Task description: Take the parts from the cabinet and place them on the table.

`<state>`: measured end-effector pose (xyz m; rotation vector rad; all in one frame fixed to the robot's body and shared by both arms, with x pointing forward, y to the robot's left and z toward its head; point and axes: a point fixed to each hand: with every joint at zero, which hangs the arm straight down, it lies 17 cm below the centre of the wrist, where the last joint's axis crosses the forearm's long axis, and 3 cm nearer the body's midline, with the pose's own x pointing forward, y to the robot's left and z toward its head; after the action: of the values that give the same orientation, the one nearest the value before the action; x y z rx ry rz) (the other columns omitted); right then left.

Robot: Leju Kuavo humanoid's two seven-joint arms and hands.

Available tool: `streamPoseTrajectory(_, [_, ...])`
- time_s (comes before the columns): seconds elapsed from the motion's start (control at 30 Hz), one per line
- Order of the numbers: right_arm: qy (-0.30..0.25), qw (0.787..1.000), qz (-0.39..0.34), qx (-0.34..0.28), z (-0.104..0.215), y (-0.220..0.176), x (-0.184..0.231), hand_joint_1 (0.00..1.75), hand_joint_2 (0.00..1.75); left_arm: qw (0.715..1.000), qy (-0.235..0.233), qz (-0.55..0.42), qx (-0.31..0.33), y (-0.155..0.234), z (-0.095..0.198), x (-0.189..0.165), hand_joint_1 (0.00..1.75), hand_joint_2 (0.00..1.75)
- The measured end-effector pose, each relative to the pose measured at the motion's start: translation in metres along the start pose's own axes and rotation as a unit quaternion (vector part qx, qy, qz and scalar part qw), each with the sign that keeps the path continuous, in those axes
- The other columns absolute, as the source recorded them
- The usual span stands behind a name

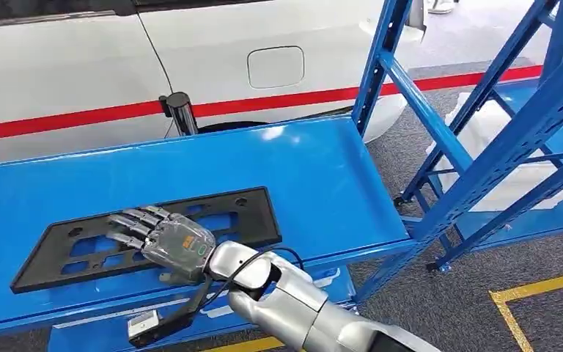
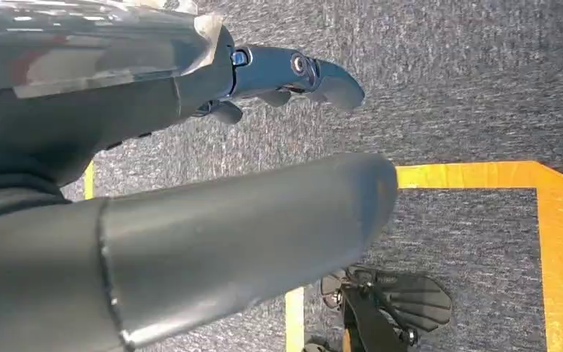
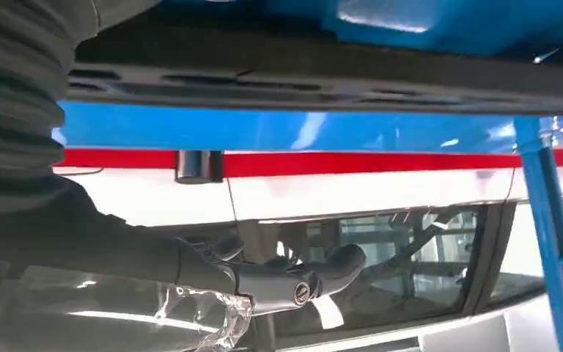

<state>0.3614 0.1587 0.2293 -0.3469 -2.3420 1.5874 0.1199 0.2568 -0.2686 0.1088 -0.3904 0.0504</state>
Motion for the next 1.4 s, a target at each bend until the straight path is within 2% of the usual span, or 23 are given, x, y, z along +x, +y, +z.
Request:
streamPoseTrajectory(0.47, [-0.021, 1.0, -0.017, 0.011, -0.004, 0.011, 0.027, 0.0, 1.75, 1.0, 0.002, -0.007, 0.002, 0.0, 0.0, -0.001, 0.0, 0.0])
streamPoseTrajectory(0.7, [-0.015, 0.998, -0.057, 0.018, -0.011, 0.018, 0.036, 0.0, 1.75, 1.0, 0.003, -0.014, 0.007, 0.001, 0.0, -0.002, 0.0, 0.0])
streamPoseTrajectory(0.9, [0.047, 0.994, -0.103, 0.008, -0.016, 0.018, 0.003, 0.0, 1.75, 1.0, 0.003, -0.012, 0.012, 0.002, 0.0, -0.001, 0.0, 0.0])
streamPoseTrajectory(1.13, [0.116, 0.988, -0.099, 0.012, -0.01, 0.026, -0.041, 0.0, 1.75, 1.0, 0.003, -0.025, 0.01, 0.001, 0.0, -0.002, 0.0, 0.0])
streamPoseTrajectory(1.4, [0.138, 0.987, -0.075, 0.027, -0.003, 0.036, -0.059, 0.0, 1.75, 1.0, 0.004, -0.023, 0.011, 0.002, 0.0, -0.002, 0.0, 0.0])
